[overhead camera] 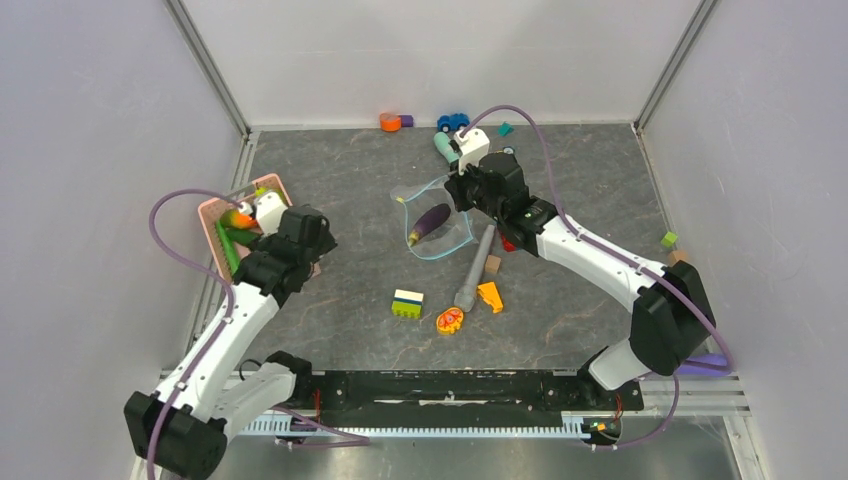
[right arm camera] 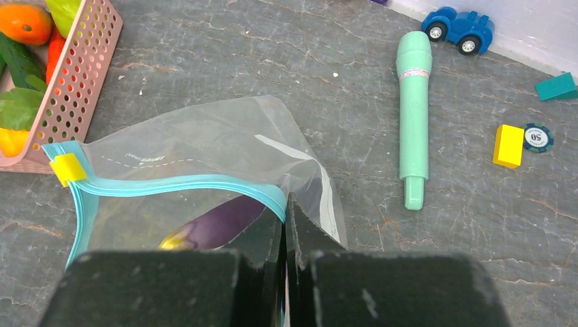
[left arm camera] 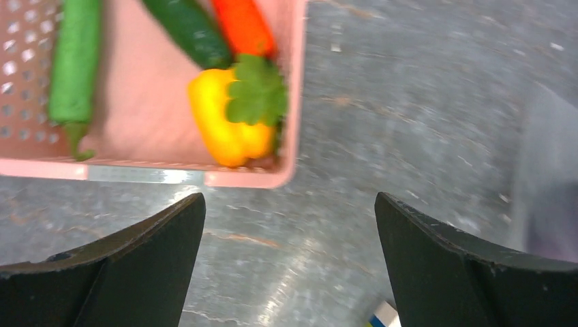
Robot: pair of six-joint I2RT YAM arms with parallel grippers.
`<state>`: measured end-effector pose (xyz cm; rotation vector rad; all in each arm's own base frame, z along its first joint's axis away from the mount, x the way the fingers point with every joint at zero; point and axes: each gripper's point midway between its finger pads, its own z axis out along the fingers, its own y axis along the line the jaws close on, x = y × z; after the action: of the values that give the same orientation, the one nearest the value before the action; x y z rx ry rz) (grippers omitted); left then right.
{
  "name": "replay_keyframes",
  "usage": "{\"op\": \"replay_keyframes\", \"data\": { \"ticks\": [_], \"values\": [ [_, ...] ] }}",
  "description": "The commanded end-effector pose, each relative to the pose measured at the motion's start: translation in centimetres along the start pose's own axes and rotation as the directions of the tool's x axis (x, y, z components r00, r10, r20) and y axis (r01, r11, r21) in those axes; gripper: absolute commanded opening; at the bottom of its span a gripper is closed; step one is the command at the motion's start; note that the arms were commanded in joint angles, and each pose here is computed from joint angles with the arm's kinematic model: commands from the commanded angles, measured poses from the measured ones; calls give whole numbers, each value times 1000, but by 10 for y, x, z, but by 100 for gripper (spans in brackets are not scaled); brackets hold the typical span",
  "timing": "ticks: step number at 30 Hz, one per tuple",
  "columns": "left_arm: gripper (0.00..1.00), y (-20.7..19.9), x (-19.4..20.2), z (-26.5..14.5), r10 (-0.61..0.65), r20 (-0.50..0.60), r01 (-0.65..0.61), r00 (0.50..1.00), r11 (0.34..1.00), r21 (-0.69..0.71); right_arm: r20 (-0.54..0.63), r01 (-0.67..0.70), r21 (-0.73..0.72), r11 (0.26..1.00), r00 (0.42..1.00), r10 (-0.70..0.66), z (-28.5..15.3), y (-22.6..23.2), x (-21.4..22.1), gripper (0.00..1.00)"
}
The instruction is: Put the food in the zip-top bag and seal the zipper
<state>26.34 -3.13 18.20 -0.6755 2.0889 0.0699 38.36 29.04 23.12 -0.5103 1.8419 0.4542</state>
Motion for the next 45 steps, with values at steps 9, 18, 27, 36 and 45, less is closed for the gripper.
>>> {"op": "replay_keyframes", "data": {
  "ticks": [9, 18, 27, 36, 45],
  "values": [
    [94, 58, -21, 69, -177, 1, 175, 984, 970, -166, 66, 56, -23, 998, 996, -54, -4, 4, -23, 4],
    [77, 73, -4, 103, -214, -104, 202, 971, 973, -113, 64, 64, -9, 998, 996, -63, -4, 1, -23, 4],
    [76, 80, 14, 109, -136, -145, 121, 980, 987, -103, 53, 66, -7, 998, 996, -65, -1, 1, -21, 4],
    [75, 84, 26, 121, -115, -183, 94, 976, 988, -122, 54, 70, -9, 998, 996, -69, -2, 1, -22, 4],
    [65, 82, 33, 124, -120, -204, 98, 972, 989, -114, 52, 71, -10, 997, 996, -71, 0, 1, -22, 4]
  ]
}}
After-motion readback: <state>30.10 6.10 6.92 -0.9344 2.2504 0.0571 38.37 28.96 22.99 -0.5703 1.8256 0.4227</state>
